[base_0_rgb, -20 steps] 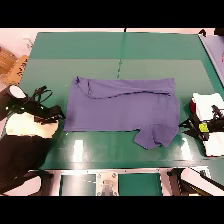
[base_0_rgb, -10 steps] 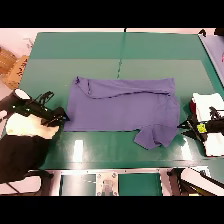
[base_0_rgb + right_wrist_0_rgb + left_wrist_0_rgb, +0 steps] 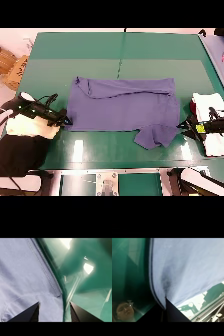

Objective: Fold the shirts.

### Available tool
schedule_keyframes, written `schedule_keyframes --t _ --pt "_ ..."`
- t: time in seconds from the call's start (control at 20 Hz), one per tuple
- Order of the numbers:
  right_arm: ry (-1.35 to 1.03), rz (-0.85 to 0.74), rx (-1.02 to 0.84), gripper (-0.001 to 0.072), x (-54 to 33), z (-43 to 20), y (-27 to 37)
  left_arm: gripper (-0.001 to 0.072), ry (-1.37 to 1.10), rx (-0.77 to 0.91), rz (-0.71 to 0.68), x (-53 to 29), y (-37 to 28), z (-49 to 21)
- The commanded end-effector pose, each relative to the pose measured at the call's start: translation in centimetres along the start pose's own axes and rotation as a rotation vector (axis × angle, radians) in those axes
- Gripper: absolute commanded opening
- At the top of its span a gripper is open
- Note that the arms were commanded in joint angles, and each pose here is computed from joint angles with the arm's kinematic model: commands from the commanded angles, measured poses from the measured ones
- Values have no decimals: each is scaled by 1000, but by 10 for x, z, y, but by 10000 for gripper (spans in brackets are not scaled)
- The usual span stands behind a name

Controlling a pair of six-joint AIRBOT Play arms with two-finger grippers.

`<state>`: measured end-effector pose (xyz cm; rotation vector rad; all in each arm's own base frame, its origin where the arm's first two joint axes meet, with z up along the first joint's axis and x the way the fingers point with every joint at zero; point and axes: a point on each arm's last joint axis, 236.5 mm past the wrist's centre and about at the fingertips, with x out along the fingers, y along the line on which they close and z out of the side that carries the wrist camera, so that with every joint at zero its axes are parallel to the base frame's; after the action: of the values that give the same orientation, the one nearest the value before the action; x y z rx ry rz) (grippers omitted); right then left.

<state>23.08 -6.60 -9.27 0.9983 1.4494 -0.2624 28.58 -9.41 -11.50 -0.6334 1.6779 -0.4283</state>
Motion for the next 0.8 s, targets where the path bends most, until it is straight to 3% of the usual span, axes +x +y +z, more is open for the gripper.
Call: schedule_keyframes --t 0.0,0.4,0.5,0.55,0.6,0.7,0.75 --pt "34 5 -2 440 10 -1 -2 20 -10 37 -30 0 -7 3" --pt "90 97 -56 421 40 3 8 20 -12 37 -30 0 -7 4" --pt "88 101 -64 351 42 5 8 20 -21 37 -27 0 -6 6" --pt "81 101 -74 350 42 7 8 20 -25 36 -26 0 -6 7" --pt "75 101 -78 293 40 9 9 20 -25 37 -26 0 -6 7" --pt "56 104 -103 64 35 17 13 20 -25 39 -26 -1 -6 7" --pt "53 108 -117 23 31 19 15 20 -28 41 -26 -2 -7 8"
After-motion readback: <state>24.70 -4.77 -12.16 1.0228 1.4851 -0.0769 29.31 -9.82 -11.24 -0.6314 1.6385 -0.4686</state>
